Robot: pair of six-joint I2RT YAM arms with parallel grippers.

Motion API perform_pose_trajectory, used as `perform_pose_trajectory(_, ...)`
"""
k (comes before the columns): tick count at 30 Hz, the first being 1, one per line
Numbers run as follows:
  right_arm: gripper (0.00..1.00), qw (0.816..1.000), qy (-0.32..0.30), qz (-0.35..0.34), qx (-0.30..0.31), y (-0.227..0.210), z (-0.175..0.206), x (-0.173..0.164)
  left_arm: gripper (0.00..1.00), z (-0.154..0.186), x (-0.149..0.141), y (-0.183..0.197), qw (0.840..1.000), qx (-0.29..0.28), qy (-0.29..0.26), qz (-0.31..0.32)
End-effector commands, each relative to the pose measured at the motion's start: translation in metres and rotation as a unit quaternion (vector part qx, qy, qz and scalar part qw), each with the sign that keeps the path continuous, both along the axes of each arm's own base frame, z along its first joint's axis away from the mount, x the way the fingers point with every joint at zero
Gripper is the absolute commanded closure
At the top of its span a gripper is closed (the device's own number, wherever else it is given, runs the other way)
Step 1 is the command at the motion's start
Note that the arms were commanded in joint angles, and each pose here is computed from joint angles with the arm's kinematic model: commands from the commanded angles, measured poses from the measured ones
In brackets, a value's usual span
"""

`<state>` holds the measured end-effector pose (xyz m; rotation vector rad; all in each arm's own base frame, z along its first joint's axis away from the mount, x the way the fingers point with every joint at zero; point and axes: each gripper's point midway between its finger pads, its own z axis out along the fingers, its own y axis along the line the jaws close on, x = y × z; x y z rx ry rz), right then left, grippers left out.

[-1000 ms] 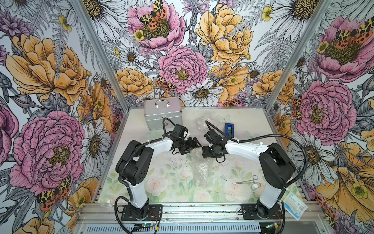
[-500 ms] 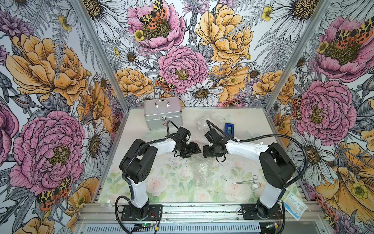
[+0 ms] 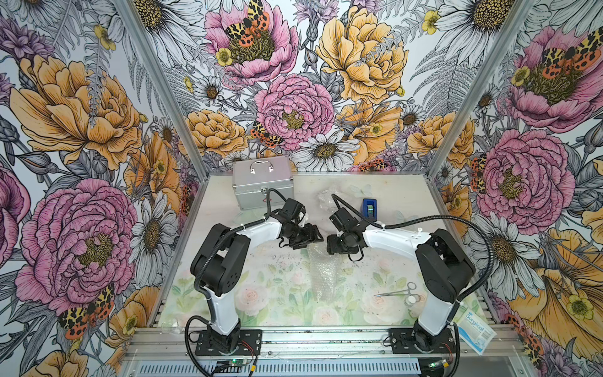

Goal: Wrap bowls in bubble wrap
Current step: Wrap the bowl in bubble wrap.

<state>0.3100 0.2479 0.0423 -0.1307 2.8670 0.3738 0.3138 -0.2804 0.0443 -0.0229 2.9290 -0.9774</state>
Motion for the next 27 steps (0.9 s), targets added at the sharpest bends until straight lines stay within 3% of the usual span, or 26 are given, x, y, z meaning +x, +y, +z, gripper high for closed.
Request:
perform_pose_trajectory(1, 0.34, 1.0, -0.007, -0.001, 0.003, -0.002, 0.0, 0.006, 0.39, -0.011, -0.003, -0.005, 1.0, -0.003, 0.012, -0.015)
perform_pose_trajectory(6, 0.34, 1.0, -0.008, 0.001, 0.007, -0.002, 0.003, 0.007, 0.62, -0.014, -0.004, -0.003, 1.0, -0.004, 0.02, -0.013)
perform_pose_trajectory(14, 0.31, 0.999, -0.044, 0.0, 0.027, -0.008, 0.043, -0.011, 0.7, -0.02, -0.008, -0.002, 1.0, 0.017, 0.02, -0.003)
perform_pose_trajectory(19, 0.3, 0.999, -0.035, 0.01, 0.031, -0.011, 0.048, -0.066, 0.73, -0.03, -0.01, 0.01, 0.998, 0.042, 0.036, 0.031)
perform_pose_trajectory(27, 0.29, 0.996, 0.005, 0.074, 0.057, 0.034, 0.038, -0.169, 0.75, -0.029, -0.011, 0.014, 0.996, 0.055, 0.035, 0.052)
